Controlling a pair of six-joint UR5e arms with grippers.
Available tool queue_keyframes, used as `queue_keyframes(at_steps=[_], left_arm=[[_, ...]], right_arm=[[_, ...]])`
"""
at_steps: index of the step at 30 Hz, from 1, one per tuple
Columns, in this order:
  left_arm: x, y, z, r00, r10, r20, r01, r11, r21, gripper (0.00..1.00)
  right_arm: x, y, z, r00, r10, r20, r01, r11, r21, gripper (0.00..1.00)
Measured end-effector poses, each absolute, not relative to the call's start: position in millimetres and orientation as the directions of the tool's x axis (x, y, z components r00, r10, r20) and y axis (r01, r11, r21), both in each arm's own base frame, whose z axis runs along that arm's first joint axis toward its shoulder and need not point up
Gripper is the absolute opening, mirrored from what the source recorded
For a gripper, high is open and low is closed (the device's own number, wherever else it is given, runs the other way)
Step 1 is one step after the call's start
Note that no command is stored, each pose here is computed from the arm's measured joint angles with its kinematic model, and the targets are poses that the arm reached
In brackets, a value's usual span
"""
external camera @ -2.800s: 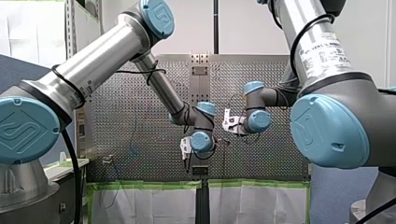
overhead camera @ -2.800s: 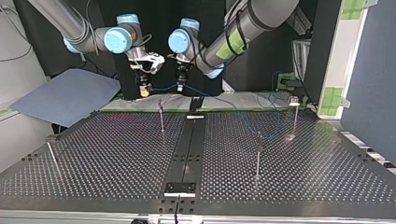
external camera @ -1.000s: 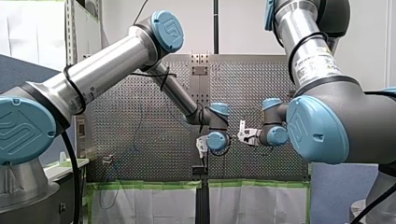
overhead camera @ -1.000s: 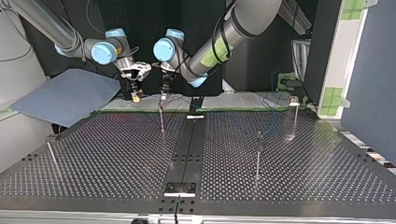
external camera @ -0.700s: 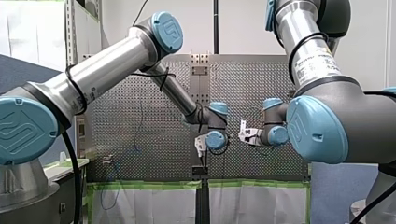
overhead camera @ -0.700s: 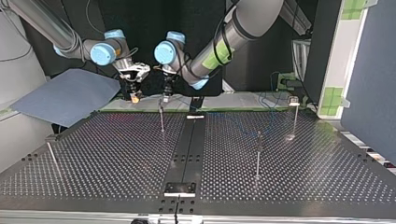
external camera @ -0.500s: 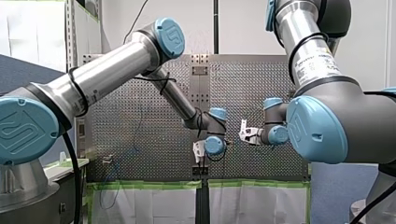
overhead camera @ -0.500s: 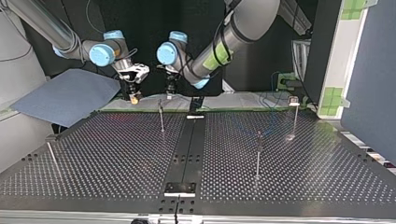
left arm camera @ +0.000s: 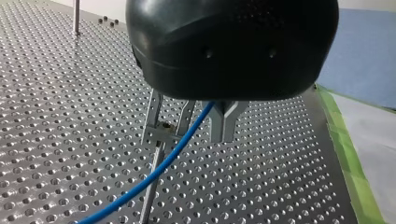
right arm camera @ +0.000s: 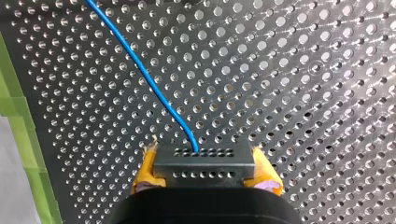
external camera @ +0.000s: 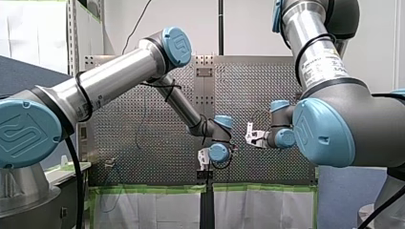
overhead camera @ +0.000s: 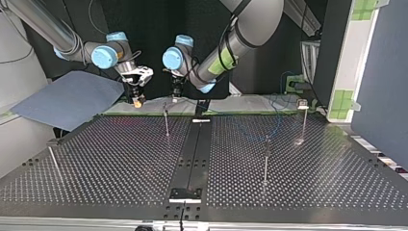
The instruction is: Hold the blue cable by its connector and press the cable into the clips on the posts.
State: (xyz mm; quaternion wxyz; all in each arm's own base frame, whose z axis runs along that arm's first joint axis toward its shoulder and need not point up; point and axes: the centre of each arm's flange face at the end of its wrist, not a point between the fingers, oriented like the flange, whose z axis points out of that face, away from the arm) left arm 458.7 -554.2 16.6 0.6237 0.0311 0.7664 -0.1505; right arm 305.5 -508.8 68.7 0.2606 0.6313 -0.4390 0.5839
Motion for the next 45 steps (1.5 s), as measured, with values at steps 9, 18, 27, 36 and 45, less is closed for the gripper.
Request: queue_keyframes(at_steps=[9,18,27,36,45], left_arm=[[457,-553,21,-0.229,-0.095,-0.969,0.236,0.960,-0.150,0.00],[460,-554,40,-0.212,-0.103,-0.972,0.243,0.958,-0.154,0.00],[470,-551,42,-0.201,-0.133,-0.970,0.244,0.953,-0.181,0.00],[484,-538,40,-0.219,-0.127,-0.967,0.245,0.953,-0.181,0.00],[499,-534,45,-0.216,-0.135,-0.967,0.252,0.949,-0.189,0.00]], right_arm=[[306,-509,68,-0.065,-0.249,0.966,-0.859,-0.479,-0.181,0.00],[304,-511,67,-0.066,-0.249,0.966,-0.861,-0.475,-0.181,0.00],[302,-514,62,-0.069,-0.250,0.966,-0.863,-0.471,-0.183,0.00],[303,-520,49,-0.062,-0.262,0.963,-0.864,-0.470,-0.184,0.00],[305,-530,55,-0.070,-0.248,0.966,-0.863,-0.471,-0.184,0.00]])
